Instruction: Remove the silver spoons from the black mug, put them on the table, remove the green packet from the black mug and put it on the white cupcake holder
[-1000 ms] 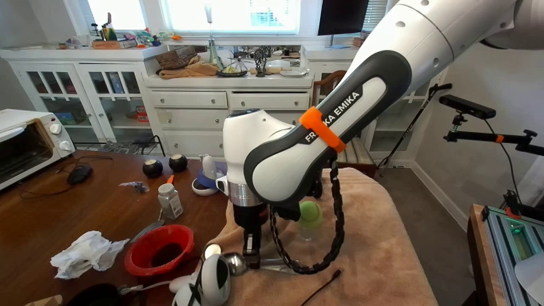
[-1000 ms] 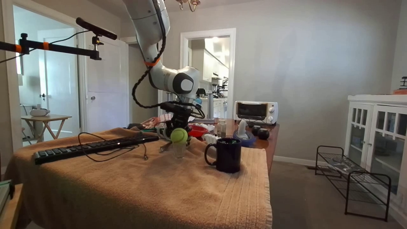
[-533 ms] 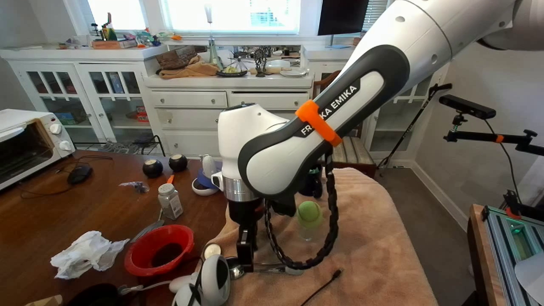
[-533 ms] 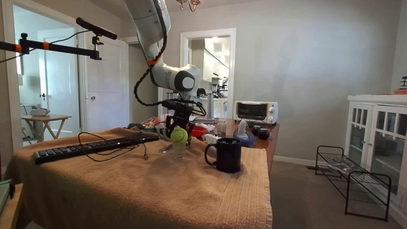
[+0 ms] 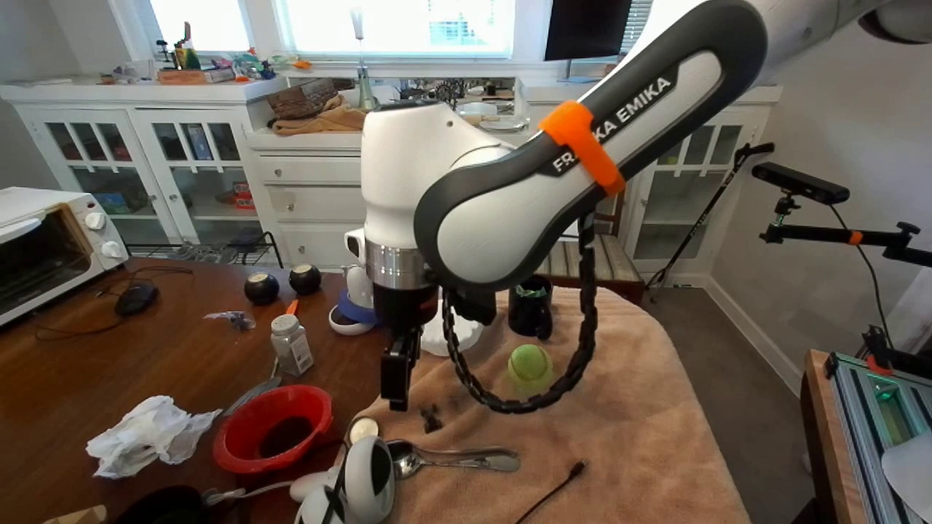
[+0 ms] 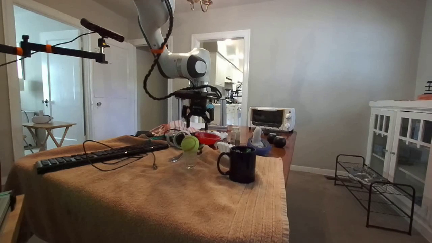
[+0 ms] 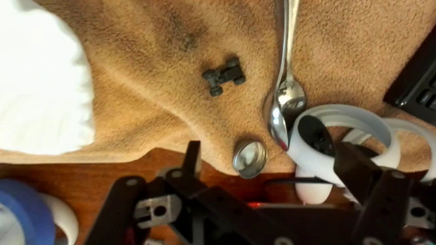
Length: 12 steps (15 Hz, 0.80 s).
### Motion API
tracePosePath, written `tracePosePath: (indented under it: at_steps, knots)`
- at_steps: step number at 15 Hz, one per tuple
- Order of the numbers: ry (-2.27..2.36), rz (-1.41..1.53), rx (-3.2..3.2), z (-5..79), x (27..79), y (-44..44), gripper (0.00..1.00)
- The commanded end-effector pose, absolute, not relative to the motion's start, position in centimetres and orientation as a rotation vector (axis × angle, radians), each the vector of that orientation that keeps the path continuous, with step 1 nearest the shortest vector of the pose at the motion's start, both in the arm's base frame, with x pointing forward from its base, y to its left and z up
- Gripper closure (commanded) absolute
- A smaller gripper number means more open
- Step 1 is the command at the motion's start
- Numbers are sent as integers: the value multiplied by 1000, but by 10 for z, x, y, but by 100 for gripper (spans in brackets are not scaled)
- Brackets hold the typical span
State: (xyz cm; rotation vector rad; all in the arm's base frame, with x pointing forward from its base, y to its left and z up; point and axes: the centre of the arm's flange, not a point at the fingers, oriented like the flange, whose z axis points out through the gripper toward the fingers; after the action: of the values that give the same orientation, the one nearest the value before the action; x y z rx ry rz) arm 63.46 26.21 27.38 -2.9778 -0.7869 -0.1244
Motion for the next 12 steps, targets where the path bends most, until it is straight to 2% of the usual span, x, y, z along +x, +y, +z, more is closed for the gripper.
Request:
tracePosePath:
  at_steps: [1, 5, 6, 9, 12]
  knots:
    - [-620, -231, -3149, 319, 599, 253, 0]
    - [-330, -329, -3264, 356, 563, 242, 0]
    - [-454, -314, -3198, 344, 602, 249, 0]
    - [-363, -343, -3223, 359, 583, 245, 0]
    - [-238, -358, -3261, 364, 587, 220, 0]
